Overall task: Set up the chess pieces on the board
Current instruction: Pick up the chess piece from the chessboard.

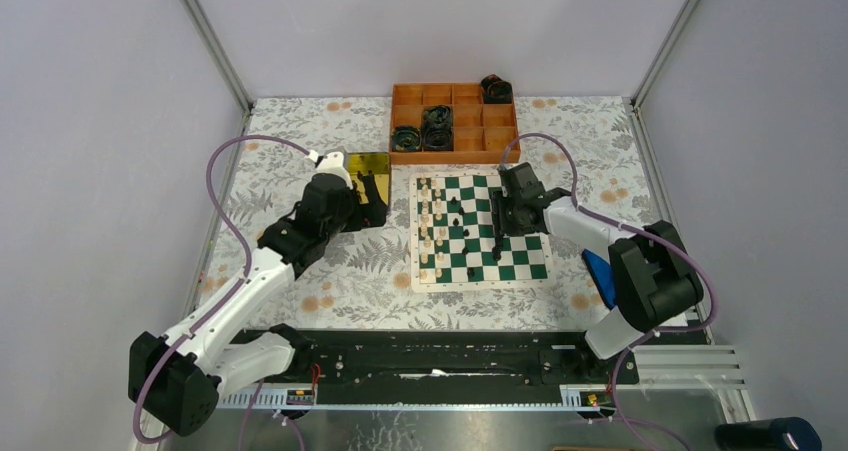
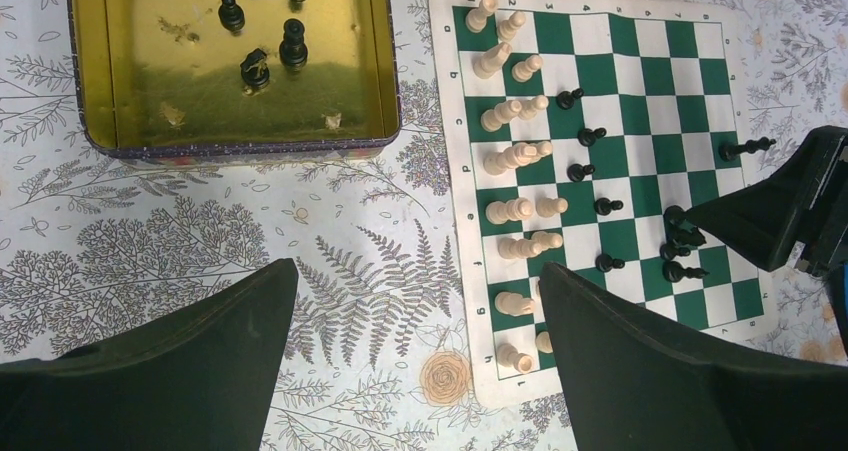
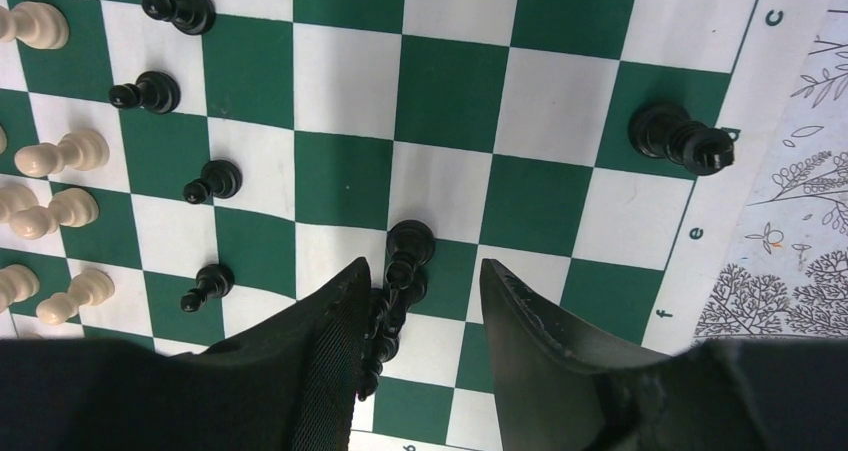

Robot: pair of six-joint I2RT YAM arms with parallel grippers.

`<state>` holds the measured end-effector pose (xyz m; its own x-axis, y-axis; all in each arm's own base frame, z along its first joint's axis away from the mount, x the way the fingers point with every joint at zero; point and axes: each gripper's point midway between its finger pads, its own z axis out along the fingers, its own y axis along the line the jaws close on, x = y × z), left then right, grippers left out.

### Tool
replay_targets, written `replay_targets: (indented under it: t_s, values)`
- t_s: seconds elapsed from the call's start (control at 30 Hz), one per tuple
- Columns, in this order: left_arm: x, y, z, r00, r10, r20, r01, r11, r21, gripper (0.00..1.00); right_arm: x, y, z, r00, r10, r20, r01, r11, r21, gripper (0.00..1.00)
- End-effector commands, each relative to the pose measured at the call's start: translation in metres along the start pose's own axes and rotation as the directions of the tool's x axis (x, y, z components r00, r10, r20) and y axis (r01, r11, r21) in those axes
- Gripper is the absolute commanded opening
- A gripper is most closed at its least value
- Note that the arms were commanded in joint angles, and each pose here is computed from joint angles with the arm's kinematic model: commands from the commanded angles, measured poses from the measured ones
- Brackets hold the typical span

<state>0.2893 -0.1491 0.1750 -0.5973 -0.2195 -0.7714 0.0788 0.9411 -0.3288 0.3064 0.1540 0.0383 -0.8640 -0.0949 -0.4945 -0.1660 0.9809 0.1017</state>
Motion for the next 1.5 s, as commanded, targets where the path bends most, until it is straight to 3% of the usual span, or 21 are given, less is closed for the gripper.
replay_targets:
  t_s: [0.0, 0.2, 0.4, 1.07, 1.47]
  values:
    - [0.001, -0.003, 0.004, 1.000, 0.012, 0.007, -0.013, 1.000, 0.018, 0.99, -0.021, 0.017, 0.000, 0.999, -0.012, 0.045, 0.014, 0.999, -0.045, 0.51]
    - [0.002, -0.003, 0.008, 1.000, 0.028, 0.005, -0.028, 0.999, 0.017, 0.99, -0.025, 0.021, 0.006, 0.999, -0.021, 0.034, 0.022, 0.999, -0.047, 0.48]
    - [0.001, -0.004, 0.011, 0.999, 0.038, 0.005, -0.039, 0.999, 0.018, 0.99, -0.026, 0.022, 0.010, 0.999, -0.030, 0.012, 0.031, 0.999, -0.035, 0.36]
    - [0.002, -0.007, 0.016, 0.999, 0.054, -0.002, -0.054, 0.998, 0.033, 0.99, -0.017, 0.010, 0.009, 0.999, -0.042, -0.030, 0.044, 0.998, 0.044, 0.38]
    - [0.002, -0.007, 0.015, 0.998, 0.060, -0.002, -0.060, 0.998, 0.036, 0.99, -0.013, 0.012, 0.007, 0.998, -0.044, -0.048, 0.047, 0.998, 0.049, 0.16]
